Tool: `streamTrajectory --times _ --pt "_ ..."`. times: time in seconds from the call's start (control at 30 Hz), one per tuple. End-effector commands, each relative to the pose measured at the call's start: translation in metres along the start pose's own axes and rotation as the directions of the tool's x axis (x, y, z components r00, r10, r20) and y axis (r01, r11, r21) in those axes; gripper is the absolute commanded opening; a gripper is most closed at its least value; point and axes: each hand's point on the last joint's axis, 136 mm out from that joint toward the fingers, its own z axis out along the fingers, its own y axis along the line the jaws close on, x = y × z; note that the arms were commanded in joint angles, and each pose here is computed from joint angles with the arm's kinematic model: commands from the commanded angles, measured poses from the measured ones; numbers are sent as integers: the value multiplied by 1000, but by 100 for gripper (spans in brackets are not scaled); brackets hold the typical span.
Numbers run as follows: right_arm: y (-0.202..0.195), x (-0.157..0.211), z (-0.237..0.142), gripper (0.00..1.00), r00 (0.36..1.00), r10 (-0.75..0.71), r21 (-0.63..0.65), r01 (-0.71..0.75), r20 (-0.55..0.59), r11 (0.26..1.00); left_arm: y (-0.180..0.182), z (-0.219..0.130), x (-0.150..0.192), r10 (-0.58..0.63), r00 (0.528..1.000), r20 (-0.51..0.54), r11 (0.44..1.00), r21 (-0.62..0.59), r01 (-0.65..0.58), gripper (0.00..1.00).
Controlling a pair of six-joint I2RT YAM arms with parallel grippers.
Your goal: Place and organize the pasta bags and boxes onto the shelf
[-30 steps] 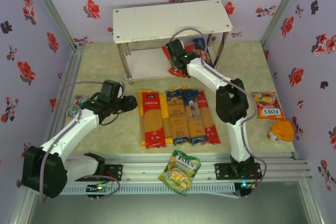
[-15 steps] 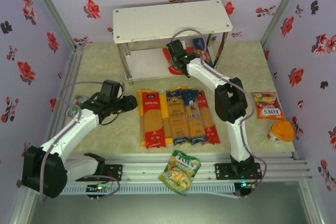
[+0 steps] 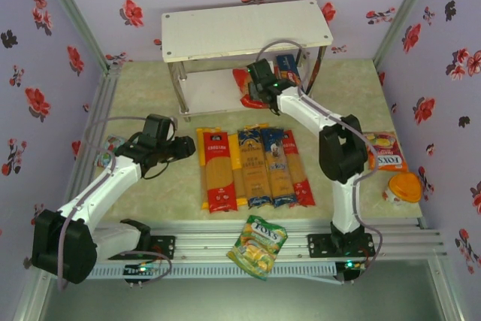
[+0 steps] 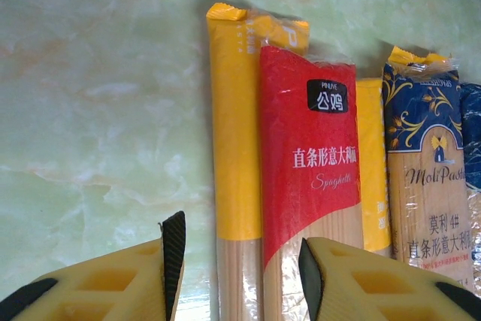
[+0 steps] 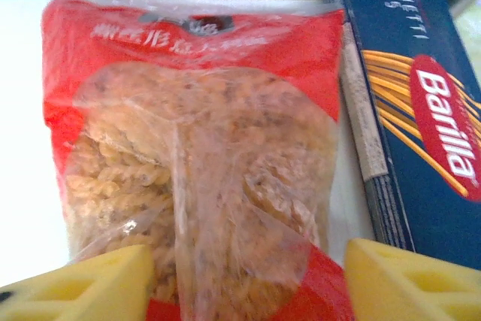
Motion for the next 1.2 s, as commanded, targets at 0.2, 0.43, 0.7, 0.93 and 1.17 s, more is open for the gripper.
streamTrajectory --times 0.2,0.43,0.7,0.93,1.17 --pt "7 -20 -28 45 992 115 -126 -106 61 986 -2 -6 -7 31 999 11 999 7 -31 44" --pt "9 -17 -18 9 990 128 -117 -122 50 986 -1 -7 -7 30 999 12 1000 2 -30 44" --pt "14 -9 4 0 991 134 -99 -131 28 986 2 -6 -7 27 1000 10 1000 -7 -27 44" --pt "19 17 32 0 990 129 -77 -133 -55 988 4 -5 -7 23 1000 8 1000 -14 -23 44" --pt "24 54 51 0 978 107 -67 -121 -181 990 5 -2 -9 24 1000 3 1000 -20 -24 46"
